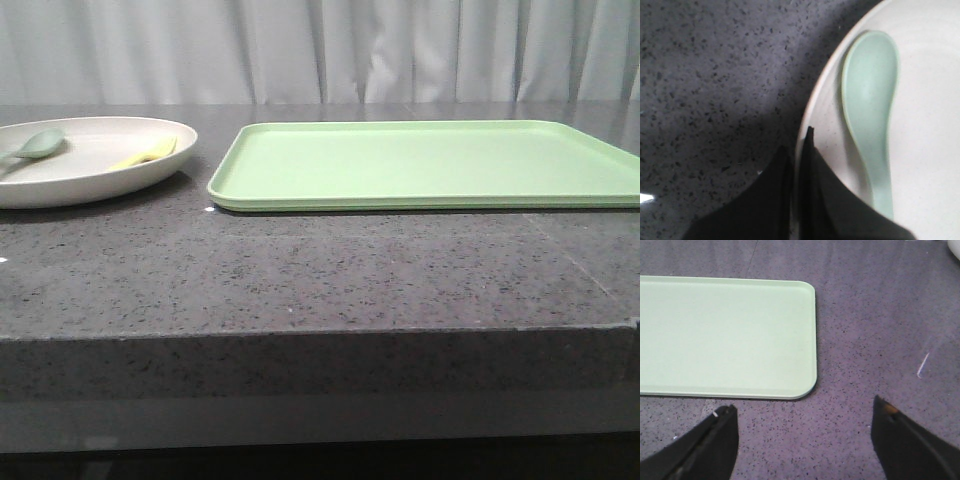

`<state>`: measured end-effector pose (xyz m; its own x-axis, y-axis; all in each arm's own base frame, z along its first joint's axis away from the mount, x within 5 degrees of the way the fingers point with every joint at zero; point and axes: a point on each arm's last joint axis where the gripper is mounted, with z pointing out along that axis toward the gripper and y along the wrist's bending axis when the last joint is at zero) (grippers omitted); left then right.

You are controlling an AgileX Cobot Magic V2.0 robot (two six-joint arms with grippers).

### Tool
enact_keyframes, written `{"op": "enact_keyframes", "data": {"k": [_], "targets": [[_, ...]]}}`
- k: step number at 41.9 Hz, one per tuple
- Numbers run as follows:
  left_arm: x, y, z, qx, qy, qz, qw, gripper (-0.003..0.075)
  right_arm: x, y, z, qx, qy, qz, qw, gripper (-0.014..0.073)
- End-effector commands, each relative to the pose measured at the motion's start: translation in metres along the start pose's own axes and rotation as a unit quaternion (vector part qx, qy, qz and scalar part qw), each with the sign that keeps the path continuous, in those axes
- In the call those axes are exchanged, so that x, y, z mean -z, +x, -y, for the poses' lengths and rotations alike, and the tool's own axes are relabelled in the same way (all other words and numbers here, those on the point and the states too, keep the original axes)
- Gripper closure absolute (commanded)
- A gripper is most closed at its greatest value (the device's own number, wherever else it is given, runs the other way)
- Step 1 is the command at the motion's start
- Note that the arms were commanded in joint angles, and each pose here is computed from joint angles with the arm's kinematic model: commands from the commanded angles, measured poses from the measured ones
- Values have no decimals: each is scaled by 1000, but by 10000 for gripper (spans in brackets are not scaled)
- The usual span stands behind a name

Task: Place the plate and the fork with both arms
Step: 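Lower the left gripper and grasp the cream plate's rim, then lift the plate with the left gripper and set it on the green tray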

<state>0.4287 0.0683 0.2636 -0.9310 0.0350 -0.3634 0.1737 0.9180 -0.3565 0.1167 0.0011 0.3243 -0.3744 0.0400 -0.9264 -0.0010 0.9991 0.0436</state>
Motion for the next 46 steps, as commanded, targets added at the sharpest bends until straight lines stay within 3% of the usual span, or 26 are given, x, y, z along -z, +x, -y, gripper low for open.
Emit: {"op": "enact_keyframes", "data": {"k": [1, 16, 31, 39, 46], "targets": [[29, -7, 23, -6, 35, 36, 999, 738, 3, -17, 0, 3, 4, 53, 999, 23], [49, -8, 36, 23, 45, 62, 997, 738, 3, -17, 0, 3, 4, 53, 999, 23], [54, -14, 57, 50, 115, 91, 988, 738, 3, -17, 0, 3, 4, 53, 999, 23], [42, -17, 85, 45, 118, 69, 990, 738, 3, -17, 0, 3, 4, 53, 999, 23], [37, -26, 122, 21, 80, 68, 994, 738, 3, -17, 0, 3, 4, 53, 999, 23]]}}
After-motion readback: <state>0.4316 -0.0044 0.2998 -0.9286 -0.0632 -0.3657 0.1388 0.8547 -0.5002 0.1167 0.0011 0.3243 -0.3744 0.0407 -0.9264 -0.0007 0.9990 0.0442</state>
